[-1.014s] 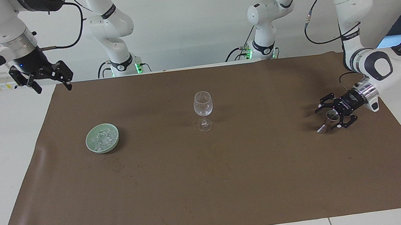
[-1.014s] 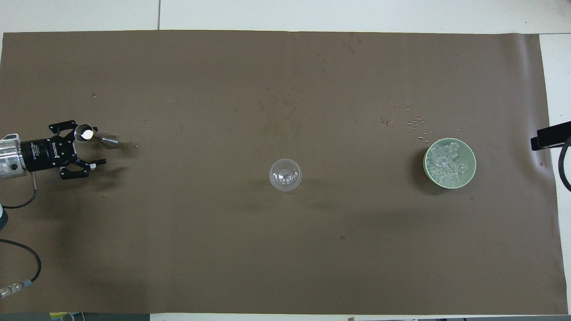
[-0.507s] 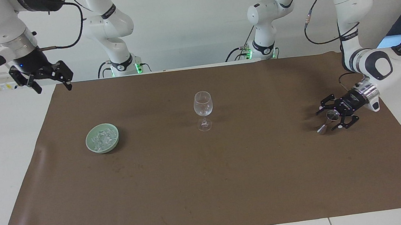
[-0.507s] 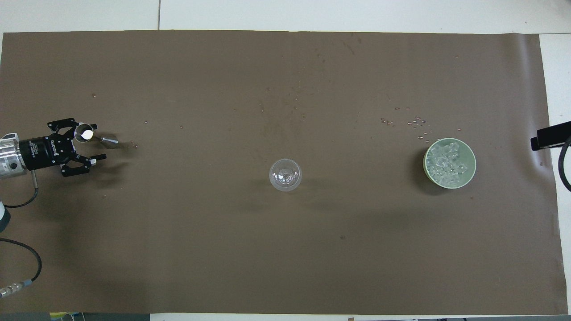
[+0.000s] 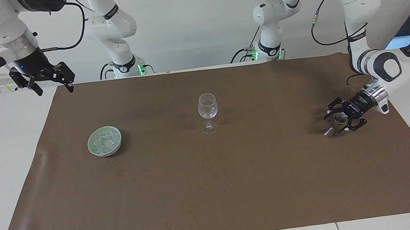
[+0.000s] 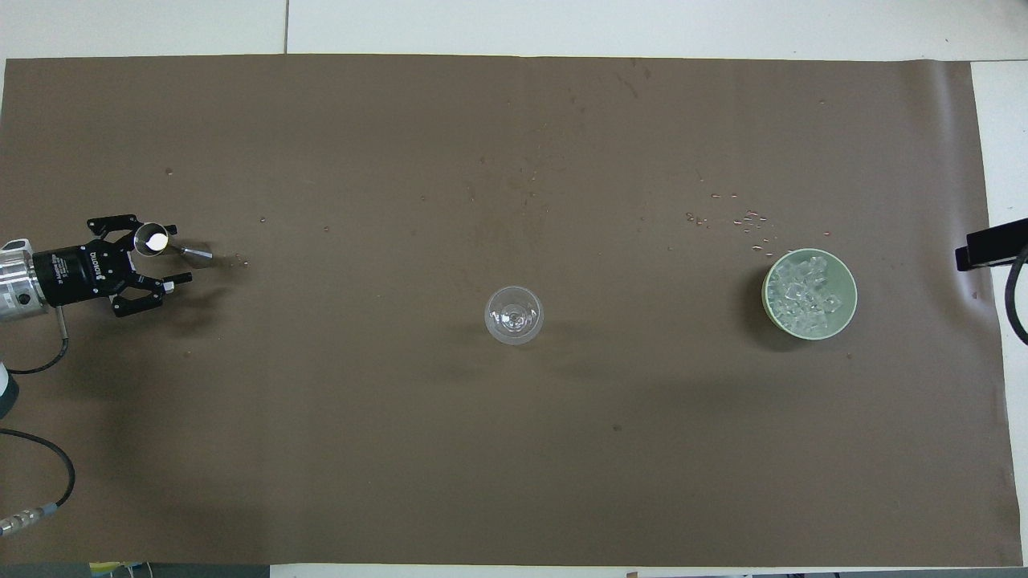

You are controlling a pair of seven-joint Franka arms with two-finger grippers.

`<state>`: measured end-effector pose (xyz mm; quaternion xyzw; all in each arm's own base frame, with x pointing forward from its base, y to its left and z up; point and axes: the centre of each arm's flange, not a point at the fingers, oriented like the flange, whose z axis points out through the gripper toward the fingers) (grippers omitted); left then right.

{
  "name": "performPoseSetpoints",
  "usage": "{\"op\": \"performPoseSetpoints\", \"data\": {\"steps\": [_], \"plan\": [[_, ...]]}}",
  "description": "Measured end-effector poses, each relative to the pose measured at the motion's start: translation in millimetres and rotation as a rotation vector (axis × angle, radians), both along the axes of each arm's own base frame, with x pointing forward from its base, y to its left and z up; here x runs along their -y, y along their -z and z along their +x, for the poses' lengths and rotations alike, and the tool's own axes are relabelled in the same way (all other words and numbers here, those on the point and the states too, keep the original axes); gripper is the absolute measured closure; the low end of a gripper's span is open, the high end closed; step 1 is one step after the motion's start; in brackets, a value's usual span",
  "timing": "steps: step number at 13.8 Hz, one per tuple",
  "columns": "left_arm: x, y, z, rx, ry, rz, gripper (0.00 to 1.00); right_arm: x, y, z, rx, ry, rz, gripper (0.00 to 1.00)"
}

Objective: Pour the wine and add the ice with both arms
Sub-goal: 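Lift the jigger with the left gripper and carry it over the glass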

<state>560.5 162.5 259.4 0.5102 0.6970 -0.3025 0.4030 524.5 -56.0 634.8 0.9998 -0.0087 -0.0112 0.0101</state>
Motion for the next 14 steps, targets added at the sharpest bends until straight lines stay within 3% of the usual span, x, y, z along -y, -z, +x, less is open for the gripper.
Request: {"op": "performPoseSetpoints", "data": {"steps": [2, 4, 9, 14], "plan": [[0, 0, 0, 0.001, -0.002, 0.0, 0.57, 0, 0, 0.0, 0.0, 0.0, 0.0, 0.0], [0, 0, 0, 0.002, -0.003, -0.001, 0.79, 0, 0, 0.0, 0.0, 0.0, 0.0, 0.0], [8, -17, -1, 0.018, 0.039, -0.056, 0.79, 0, 0, 0.0, 0.0, 0.0, 0.0, 0.0], [40, -97, -1, 0.098, 0.131, -0.083, 0.79, 0, 0, 0.0, 0.0, 0.0, 0.0, 0.0]]}}
